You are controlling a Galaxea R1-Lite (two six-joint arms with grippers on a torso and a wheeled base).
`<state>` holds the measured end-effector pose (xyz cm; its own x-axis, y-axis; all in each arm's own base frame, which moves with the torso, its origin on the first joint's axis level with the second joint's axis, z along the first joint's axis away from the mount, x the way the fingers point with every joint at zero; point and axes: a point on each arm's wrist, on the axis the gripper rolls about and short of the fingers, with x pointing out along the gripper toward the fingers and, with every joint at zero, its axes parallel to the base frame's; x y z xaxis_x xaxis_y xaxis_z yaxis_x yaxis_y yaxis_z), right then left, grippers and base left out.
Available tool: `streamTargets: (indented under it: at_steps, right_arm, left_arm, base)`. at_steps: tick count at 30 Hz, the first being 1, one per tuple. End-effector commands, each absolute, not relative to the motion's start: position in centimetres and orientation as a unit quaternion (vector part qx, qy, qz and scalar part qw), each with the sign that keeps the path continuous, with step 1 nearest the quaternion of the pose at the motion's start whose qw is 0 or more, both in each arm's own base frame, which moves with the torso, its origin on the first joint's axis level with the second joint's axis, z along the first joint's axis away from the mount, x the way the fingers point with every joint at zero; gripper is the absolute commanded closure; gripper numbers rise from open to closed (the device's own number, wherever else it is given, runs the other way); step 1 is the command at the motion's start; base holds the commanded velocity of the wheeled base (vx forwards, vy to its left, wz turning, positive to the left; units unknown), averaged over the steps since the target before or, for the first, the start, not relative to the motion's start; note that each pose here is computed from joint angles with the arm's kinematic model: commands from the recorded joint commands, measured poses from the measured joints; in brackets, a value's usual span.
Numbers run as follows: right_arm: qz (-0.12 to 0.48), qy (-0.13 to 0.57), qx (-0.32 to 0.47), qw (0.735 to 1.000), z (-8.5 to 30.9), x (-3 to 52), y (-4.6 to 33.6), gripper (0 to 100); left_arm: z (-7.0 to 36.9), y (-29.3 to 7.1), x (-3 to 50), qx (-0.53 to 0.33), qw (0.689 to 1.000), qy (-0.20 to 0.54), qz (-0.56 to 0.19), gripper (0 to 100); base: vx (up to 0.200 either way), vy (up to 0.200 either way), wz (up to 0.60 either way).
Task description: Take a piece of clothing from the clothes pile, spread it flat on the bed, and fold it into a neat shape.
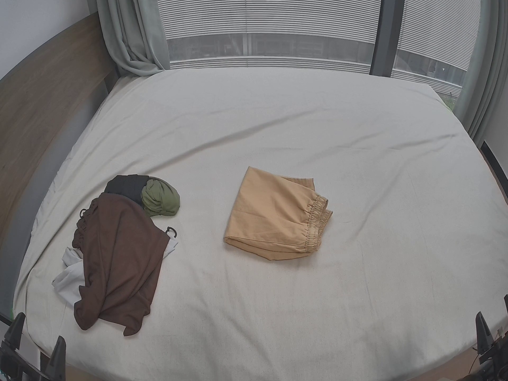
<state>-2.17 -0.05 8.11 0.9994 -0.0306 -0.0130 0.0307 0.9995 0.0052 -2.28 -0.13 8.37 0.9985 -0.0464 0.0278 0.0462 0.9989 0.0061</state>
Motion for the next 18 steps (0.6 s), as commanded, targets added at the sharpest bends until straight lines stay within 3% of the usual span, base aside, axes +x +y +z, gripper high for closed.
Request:
streamTargets:
  at_steps: [1, 18]
  right_arm:
    - [-0.012, 0.000, 0.003, 1.000, 7.55, -2.28, -0.06, 0]
    - [-0.009, 0.001, 0.002, 1.000, 7.53, -2.28, -0.05, 0]
  left_arm:
    - [7.60, -0.05, -2.22, 0.001, 1.000, 0.005, -0.008, 0]
    - [7.59, -0.05, -2.23, 0.001, 1.000, 0.004, -0.009, 0]
  base:
    - [0.000, 0.000, 0.00]
    - [0.000, 0.000, 0.00]
